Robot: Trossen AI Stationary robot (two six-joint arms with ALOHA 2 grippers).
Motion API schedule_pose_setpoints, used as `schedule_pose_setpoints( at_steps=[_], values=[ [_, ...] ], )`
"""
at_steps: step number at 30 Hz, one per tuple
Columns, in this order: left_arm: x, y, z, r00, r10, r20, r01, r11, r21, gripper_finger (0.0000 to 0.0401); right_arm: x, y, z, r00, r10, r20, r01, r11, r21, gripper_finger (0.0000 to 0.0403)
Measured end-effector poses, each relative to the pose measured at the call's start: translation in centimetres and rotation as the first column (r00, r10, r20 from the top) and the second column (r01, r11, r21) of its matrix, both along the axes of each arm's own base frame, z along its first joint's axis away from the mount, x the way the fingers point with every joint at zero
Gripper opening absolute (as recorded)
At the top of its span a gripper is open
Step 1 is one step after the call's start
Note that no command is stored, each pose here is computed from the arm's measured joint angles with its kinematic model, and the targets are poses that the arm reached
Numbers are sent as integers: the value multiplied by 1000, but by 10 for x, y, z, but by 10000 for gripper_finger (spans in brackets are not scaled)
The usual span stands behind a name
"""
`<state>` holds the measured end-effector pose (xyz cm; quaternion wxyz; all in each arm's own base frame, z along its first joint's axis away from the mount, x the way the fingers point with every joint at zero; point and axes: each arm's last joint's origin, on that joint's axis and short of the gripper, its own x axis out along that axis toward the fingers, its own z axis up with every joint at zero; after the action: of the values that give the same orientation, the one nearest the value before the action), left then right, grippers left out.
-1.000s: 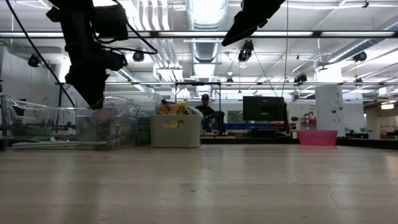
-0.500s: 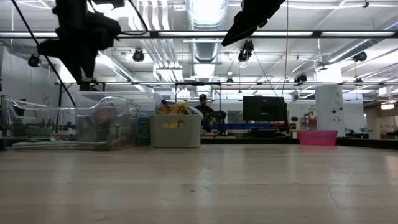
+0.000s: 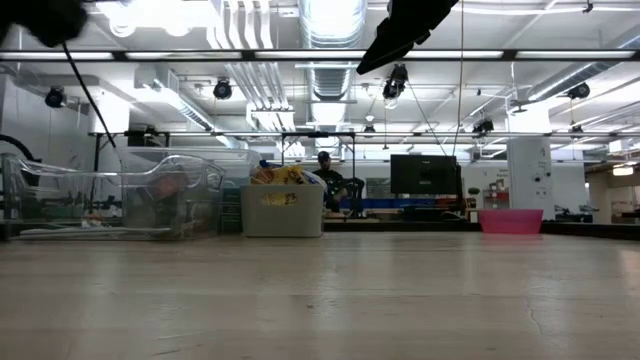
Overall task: Pick & Place Food Item
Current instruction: Put the orange spoon into the transparent bin
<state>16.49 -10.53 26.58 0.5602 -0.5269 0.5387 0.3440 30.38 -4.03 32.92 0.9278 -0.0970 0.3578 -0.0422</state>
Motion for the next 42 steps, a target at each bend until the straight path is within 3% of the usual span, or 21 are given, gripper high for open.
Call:
schedule_pose_setpoints(
  at_steps=[7, 10, 13, 16, 21, 30, 42],
  values=[
    [-34, -60, -24, 981, 158, 111, -150, 986, -75, 153, 0, 0, 0, 1000, 0, -1, 0, 1000, 0, 384],
    [-42, -75, -39, 968, 236, 82, -224, 965, -135, 153, 0, 0, 0, 1000, 1, -1, -1, 1000, 0, 384],
    [-42, -87, -50, 968, 245, 43, -233, 953, -194, 153, 0, 0, 0, 1000, 0, 0, 0, 1000, 0, 384],
    [-40, -92, -57, 983, 184, -15, -183, 959, -218, 153, 0, 0, 0, 1000, 0, 0, 0, 1000, 0, 384],
    [-38, -93, -65, 999, 11, -51, -20, 984, -179, 153, 0, 0, 0, 1000, 0, 0, 0, 1000, 0, 384],
    [-37, -82, -70, 973, -213, -91, 203, 973, -111, 153, 0, 0, 0, 1000, 0, -1, 0, 1000, 0, 384],
    [-47, -68, -98, 960, -236, -151, 232, 972, -47, 153, 0, 0, 0, 1000, 0, 0, 0, 1000, 0, 384]
  ],
)
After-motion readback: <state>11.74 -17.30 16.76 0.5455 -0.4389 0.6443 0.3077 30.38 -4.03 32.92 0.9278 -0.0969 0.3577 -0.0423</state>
